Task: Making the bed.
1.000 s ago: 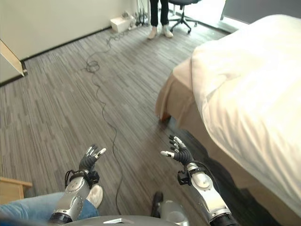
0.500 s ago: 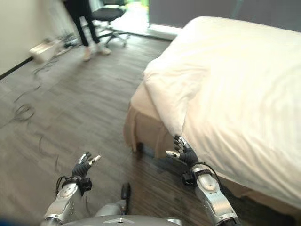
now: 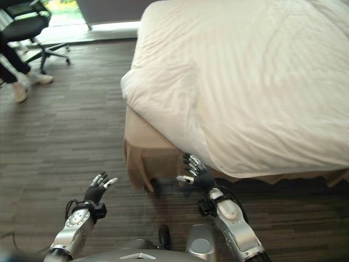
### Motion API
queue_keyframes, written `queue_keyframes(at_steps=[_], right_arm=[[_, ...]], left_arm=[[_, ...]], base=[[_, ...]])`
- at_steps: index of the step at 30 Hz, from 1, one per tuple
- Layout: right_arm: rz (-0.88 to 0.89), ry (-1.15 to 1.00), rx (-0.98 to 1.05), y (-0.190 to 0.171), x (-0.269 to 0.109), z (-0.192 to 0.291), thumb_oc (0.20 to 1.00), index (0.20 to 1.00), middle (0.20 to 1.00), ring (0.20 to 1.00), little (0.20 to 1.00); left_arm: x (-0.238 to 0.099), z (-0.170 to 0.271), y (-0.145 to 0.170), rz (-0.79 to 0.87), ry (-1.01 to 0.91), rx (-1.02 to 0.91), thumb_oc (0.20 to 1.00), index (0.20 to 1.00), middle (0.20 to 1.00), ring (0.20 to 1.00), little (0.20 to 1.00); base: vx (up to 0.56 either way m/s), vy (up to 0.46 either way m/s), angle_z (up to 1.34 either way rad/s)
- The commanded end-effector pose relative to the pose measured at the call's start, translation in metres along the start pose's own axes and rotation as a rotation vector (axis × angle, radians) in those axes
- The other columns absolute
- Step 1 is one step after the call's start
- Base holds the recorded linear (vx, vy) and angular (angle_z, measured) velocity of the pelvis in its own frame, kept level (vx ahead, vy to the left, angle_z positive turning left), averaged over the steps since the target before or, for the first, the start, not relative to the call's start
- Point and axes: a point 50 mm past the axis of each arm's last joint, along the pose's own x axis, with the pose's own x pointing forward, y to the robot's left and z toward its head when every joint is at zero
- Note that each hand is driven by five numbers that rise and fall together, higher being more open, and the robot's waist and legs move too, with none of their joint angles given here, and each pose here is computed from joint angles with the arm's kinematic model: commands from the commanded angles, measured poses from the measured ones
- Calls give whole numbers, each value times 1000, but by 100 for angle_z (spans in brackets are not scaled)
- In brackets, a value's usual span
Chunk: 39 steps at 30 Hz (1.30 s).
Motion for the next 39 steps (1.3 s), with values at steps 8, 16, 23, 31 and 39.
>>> queue_keyframes(at_steps=[8,16,23,31,39], right_arm=[[-52,-47,15,-19,-6,8,1000,1000,1000,1000,1000],[13,-46,7,-15,0,13,1000,1000,1000,1000,1000],[30,-43,5,-17,-1,14,1000,1000,1000,1000,1000],[-9,-16,-76,-31,-3,14,1000,1000,1000,1000,1000],[-104,-40,24,-25,-4,6,1000,1000,1000,1000,1000]], left_arm=[[6,22,-14,-24,-113,-98,1000,1000,1000,1000,1000],[5,22,-20,-14,-118,-227,1000,1000,1000,1000,1000],[2,18,-4,67,-115,-228,1000,1000,1000,1000,1000],[11,39,-16,-1,-179,-296,1000,1000,1000,1000,1000],[14,95,-3,-77,-360,-7,1000,1000,1000,1000,1000]], base=[[42,-29,-37],[8,-103,-8],[116,25,-44],[179,357,2],[122,641,-20]])
